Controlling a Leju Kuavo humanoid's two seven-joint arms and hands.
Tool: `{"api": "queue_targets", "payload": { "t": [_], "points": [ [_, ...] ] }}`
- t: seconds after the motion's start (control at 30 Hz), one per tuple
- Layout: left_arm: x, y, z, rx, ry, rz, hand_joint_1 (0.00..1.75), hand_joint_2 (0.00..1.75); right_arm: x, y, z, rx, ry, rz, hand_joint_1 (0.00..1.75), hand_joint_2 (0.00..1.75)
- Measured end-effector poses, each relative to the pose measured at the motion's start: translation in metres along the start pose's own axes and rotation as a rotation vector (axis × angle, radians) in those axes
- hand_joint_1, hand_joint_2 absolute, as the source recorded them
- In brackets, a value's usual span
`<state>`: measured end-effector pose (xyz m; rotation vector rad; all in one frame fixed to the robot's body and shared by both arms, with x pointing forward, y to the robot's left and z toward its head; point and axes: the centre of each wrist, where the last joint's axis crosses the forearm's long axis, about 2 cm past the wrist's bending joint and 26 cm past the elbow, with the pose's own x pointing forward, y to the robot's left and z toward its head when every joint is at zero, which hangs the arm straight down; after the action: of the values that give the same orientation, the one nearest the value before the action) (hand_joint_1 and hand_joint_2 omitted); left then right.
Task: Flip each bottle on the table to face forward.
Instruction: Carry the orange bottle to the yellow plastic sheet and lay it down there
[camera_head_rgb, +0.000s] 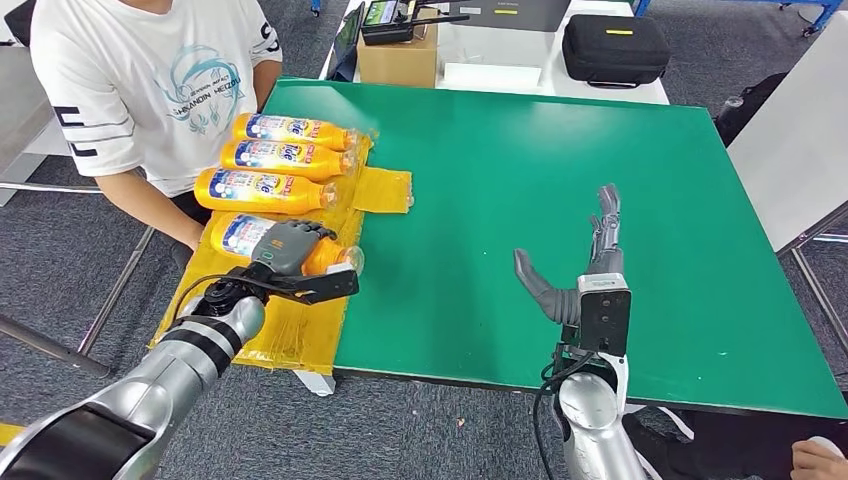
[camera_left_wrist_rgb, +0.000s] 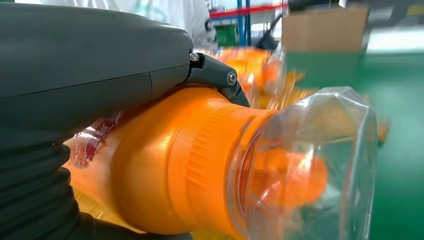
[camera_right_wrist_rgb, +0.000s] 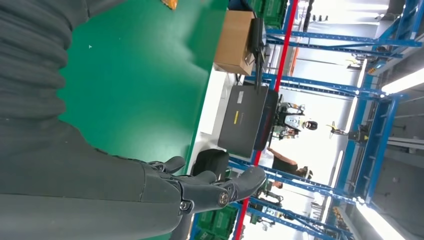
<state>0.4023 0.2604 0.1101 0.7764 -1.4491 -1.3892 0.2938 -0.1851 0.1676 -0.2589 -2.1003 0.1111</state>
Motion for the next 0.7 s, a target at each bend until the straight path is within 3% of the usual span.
{"api": "queue_targets", "payload": {
  "t": [0.47,0.6,0.7],
  "points": [
    [-0.019,-0.007,0.003,-0.199,0.063,-0.063,1.75,1.75,0.002,0.002,-0.003,0.015,0.005,-0.017,0.0,1.75],
    [-0.021,-0.007,0.003,-0.213,0.07,-0.056,0.0,1.75,0.002,0.002,-0.003,0.015,0.004,-0.019,0.0,1.75],
    [-0.022,-0.007,0.003,-0.224,0.071,-0.039,0.0,1.75,0.002,0.002,-0.004,0.017,0.005,-0.025,0.0,1.75]
  ]
}}
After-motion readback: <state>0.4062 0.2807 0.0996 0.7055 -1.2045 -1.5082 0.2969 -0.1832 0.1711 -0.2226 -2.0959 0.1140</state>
